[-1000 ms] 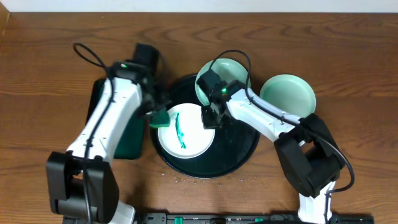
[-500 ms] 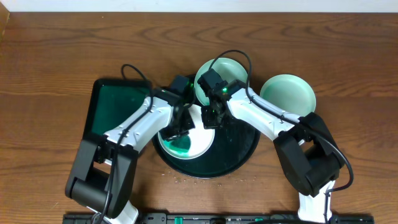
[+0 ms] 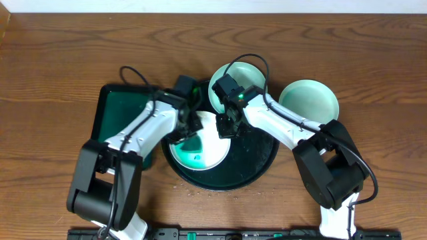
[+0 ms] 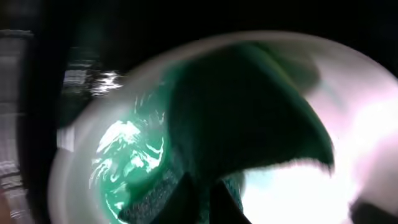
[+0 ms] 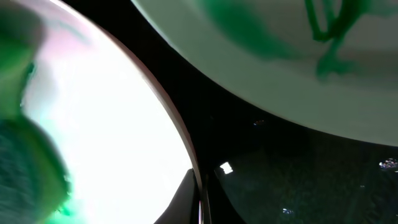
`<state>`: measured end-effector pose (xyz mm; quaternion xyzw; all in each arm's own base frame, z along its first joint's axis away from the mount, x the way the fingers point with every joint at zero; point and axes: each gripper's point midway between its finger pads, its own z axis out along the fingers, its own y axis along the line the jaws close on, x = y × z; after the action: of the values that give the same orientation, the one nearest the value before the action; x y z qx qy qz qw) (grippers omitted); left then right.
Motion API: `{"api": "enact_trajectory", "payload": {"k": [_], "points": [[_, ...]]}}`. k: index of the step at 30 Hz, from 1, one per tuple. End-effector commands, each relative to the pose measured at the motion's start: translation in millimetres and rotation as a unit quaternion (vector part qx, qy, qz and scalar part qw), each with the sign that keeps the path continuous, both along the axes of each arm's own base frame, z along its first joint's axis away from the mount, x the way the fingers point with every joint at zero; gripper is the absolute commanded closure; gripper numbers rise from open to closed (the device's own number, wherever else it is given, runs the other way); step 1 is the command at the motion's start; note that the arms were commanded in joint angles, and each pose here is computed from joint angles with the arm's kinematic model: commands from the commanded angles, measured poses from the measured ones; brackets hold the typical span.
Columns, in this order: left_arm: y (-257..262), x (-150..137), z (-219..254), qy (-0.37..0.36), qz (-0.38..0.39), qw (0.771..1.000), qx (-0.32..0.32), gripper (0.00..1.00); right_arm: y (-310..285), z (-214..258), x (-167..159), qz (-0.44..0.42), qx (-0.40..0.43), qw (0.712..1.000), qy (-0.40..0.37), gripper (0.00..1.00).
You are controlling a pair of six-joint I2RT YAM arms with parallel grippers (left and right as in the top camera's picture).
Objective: Clean dirty plates on tray and stack at the side
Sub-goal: 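Scrub the tilted plate with the sponge in the left gripper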
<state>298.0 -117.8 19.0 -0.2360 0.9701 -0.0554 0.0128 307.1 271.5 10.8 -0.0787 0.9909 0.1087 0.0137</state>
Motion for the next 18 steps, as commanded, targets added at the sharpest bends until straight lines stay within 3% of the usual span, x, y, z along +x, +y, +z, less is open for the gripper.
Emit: {"api": "enact_trajectory", "payload": {"k": [1, 6, 12, 14, 18], "points": [[42, -12, -12, 0.028, 0.038, 0.995, 0.087, 0.93, 3, 2, 2, 0.004, 0.011, 1.0, 0.002, 0.99], [-2, -46, -10, 0.089, -0.085, 0.992, -0.005, 0.93, 4, 3, 3, 0.004, 0.013, 1.0, 0.0, 0.99], [-59, -38, -3, 0.041, -0.189, 0.974, -0.117, 0.93, 2, 3, 4, 0.001, 0.014, 1.0, 0.001, 0.99], [-54, -29, -4, 0.024, -0.186, 0.977, -0.103, 0.93, 2, 3, 4, 0.0, 0.016, 1.0, 0.002, 0.99], [22, 2, -12, -0.014, -0.05, 0.995, 0.085, 0.93, 1, 3, 5, -0.002, 0.015, 1.0, 0.002, 0.99]]}}
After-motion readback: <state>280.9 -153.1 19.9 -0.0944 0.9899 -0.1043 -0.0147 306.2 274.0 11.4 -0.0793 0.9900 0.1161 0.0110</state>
